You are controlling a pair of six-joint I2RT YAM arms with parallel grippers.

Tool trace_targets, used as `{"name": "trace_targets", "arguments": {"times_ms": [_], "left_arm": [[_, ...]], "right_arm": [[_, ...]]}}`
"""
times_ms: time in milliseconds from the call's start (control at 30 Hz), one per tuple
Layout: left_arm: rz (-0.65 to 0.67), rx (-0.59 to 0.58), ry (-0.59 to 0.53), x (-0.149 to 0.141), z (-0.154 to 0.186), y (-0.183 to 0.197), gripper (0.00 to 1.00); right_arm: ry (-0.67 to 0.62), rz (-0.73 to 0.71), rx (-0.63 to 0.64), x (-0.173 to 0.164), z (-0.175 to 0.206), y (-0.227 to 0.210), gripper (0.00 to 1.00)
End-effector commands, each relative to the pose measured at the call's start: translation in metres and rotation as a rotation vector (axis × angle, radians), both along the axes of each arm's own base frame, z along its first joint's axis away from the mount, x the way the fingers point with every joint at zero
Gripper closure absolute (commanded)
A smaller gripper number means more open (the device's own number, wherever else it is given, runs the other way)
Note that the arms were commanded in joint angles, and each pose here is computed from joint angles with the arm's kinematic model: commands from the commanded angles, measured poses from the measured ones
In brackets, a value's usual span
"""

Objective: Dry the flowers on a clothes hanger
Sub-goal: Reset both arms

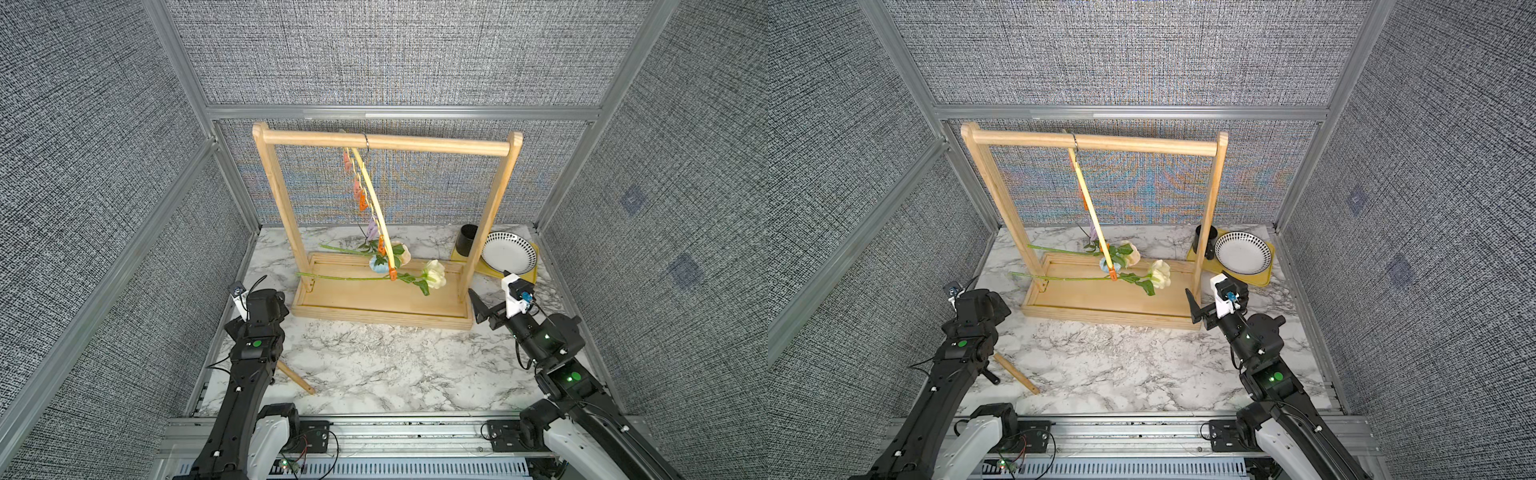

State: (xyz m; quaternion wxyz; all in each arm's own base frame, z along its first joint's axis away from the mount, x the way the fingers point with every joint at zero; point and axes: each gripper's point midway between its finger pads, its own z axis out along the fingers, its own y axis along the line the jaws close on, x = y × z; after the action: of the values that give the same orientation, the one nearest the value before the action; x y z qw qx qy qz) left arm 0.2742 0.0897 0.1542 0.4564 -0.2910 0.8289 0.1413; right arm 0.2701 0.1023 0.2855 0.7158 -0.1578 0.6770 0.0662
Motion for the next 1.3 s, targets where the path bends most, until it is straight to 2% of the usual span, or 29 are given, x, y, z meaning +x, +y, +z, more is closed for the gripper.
{"name": "trace_targets", "arguments": {"times_ms": [0,67,200,267,433,633,767,1000,1067,1200,1267], "left_arm": [[-0.134,-0.006,-0.049,0.017,-0.005,-0.017,0.01],[-0.159,-0.002,-0.08,0.023,-0.006,-0.021,0.01],[-0.325,0.069,-0.096,0.041,-0.014,-0.041,0.01],[-0.391,0.1,-0.092,0.05,-0.017,-0.05,0.01],[-0.51,0.141,-0.12,0.072,-0.026,-0.07,0.01],[-0.594,0.2,-0.154,0.095,-0.03,-0.092,0.01],[-0.602,0.229,-0.209,0.107,-0.028,-0.096,0.01],[-0.566,0.226,-0.203,0.114,-0.052,-0.092,0.01],[-0.563,0.22,-0.169,0.115,-0.053,-0.091,0.01],[-0.541,0.221,-0.16,0.117,-0.055,-0.088,0.01],[-0.554,0.22,-0.155,0.118,-0.055,-0.09,0.01]], "right_arm": [[-0.034,-0.196,0.119,0.003,-0.004,-0.039,0.01],[-0.025,-0.27,0.129,0.002,-0.021,-0.055,0.01],[0.001,-0.419,0.173,-0.001,-0.056,-0.092,0.01],[0.0,-0.449,0.182,-0.002,-0.07,-0.104,0.01],[0.01,-0.444,0.174,0.004,-0.101,-0.12,0.01],[0.107,-0.401,0.115,0.024,-0.131,-0.118,0.01],[0.141,-0.376,0.094,0.038,-0.141,-0.115,0.01],[0.129,-0.355,0.049,0.063,-0.137,-0.113,0.01],[0.13,-0.351,0.046,0.07,-0.137,-0.113,0.01],[0.203,-0.328,0.03,0.089,-0.146,-0.11,0.01],[0.211,-0.338,0.071,0.093,-0.146,-0.112,0.01]]}}
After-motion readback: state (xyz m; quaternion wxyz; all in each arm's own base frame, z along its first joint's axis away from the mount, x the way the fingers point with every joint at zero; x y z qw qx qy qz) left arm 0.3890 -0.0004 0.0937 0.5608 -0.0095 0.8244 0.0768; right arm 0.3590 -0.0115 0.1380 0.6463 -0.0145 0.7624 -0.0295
